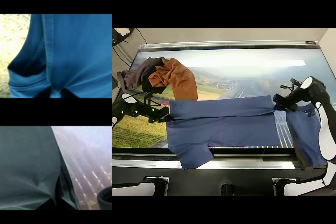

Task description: Fold the shirts.

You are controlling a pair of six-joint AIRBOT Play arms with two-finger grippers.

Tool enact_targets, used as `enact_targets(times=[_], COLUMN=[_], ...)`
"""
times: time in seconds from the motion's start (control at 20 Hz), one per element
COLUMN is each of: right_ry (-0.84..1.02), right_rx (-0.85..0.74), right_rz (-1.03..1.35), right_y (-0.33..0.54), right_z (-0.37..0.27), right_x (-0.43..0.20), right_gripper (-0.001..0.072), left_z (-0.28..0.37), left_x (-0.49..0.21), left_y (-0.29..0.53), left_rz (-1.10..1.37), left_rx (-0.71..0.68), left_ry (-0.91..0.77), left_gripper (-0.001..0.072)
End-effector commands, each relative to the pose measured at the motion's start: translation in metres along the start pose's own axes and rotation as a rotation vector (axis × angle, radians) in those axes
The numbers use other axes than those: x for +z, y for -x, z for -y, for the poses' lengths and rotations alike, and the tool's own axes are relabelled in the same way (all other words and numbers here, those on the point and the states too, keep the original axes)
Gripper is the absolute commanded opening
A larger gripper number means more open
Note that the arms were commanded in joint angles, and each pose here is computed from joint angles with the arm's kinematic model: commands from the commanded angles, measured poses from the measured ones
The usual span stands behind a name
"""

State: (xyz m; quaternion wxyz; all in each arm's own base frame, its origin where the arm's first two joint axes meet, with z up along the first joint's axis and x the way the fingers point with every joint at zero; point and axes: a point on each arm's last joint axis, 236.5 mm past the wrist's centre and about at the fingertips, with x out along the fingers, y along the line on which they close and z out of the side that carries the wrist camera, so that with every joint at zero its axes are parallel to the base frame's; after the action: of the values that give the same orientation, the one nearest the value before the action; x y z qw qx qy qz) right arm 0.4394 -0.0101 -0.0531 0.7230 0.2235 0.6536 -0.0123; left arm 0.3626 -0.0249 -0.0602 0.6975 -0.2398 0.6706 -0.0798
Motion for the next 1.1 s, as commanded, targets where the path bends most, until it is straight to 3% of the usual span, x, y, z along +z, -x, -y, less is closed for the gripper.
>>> enact_targets(times=[0.0,0.05,0.2,0.35,0.65,1.05], right_ry=[-0.006,0.027,0.066,0.018,0.034,0.035], right_rx=[0.023,0.019,-0.066,-0.051,-0.049,-0.083], right_rz=[-0.014,-0.02,-0.067,-0.156,-0.16,-0.163], right_y=[0.003,0.012,0.046,0.069,0.063,0.059], right_z=[-0.006,-0.008,0.022,0.044,0.047,0.056], right_x=[-0.004,-0.006,-0.025,-0.053,-0.096,-0.1], right_gripper=[0.0392,0.0442,0.0498,0.0496,0.0496,0.0496], left_z=[0.012,0.011,0.003,-0.012,-0.026,-0.013], left_x=[-0.006,-0.006,-0.022,-0.053,-0.174,-0.201], left_y=[0.0,0.005,0.032,0.047,-0.001,-0.033], left_rz=[-0.023,-0.027,-0.099,-0.107,-0.206,-0.222], left_rx=[-0.049,-0.051,-0.078,-0.071,-0.057,-0.117], left_ry=[0.027,0.022,0.024,0.073,0.114,0.171], left_gripper=[0.0464,0.0467,0.0467,0.0467,0.0466,0.0455])
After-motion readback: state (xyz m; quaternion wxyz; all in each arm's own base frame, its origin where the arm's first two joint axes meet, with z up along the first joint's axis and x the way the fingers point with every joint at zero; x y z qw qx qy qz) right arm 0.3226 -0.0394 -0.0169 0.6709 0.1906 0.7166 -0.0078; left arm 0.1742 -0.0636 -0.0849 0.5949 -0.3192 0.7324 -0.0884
